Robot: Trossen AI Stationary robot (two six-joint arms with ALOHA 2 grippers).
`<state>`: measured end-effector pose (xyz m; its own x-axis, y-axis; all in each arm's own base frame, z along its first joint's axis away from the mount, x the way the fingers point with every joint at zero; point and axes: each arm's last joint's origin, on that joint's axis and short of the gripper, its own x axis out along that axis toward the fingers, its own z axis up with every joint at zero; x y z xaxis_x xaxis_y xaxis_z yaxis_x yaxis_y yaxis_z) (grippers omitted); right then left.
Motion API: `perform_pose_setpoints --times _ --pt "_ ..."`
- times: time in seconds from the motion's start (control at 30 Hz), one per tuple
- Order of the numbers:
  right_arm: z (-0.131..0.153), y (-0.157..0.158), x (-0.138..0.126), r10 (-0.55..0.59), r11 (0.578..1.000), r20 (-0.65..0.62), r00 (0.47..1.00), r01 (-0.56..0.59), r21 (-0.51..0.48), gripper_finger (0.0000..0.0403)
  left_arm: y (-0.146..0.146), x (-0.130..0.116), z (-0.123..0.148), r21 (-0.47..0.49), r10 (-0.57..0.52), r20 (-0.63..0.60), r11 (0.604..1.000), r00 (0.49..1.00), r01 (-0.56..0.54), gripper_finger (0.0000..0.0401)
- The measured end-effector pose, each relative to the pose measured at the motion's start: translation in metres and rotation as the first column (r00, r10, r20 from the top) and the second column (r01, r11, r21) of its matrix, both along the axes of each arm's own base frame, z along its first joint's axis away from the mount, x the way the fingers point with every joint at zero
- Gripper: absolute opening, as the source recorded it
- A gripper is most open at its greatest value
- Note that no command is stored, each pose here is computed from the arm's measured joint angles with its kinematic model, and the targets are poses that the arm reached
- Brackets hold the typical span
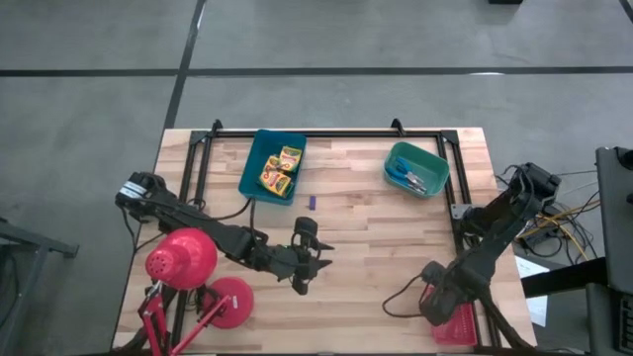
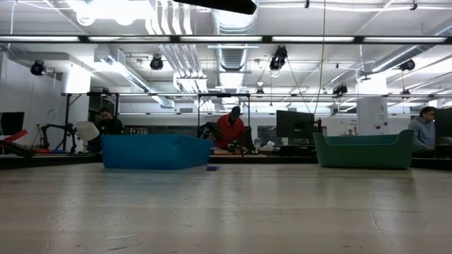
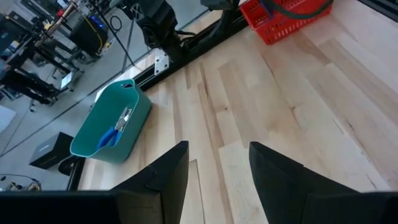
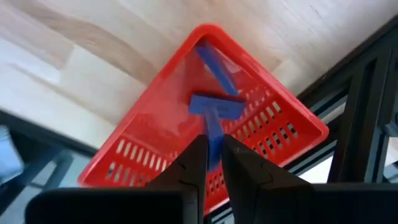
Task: Pick & Place School Supplies
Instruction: Put the purple eraser into the red bin
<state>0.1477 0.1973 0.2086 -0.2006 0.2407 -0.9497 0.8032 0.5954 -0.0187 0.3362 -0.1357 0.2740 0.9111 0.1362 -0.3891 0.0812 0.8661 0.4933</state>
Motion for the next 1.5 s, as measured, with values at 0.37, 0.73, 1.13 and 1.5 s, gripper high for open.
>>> perform_pose_setpoints --times 0.37,0.73,1.13,1.5 --pt "-0.032 0.011 0.006 0.105 0.993 -0.108 0.989 -0.111 -0.048 0.0083 0.004 0.002 0.0 0.04 -0.006 -0.005 0.999 1.0 0.007 0.0175" --pt "-0.036 0.013 0.004 0.134 0.991 -0.178 0.975 -0.135 0.008 0.0133 0.013 0.005 0.001 0.043 0.018 0.001 0.999 1.0 -0.018 0.0175" --pt "0.013 0.006 0.01 0.164 0.983 0.194 0.967 -0.144 -0.109 0.0127 0.014 0.006 0.001 0.043 0.02 0.001 0.999 1.0 -0.02 0.0174" --pt "0.085 -0.026 0.016 0.401 0.813 0.753 0.523 0.177 -0.555 0.0129 0.021 0.002 0.0 0.043 0.261 0.037 0.964 0.965 -0.263 0.0174"
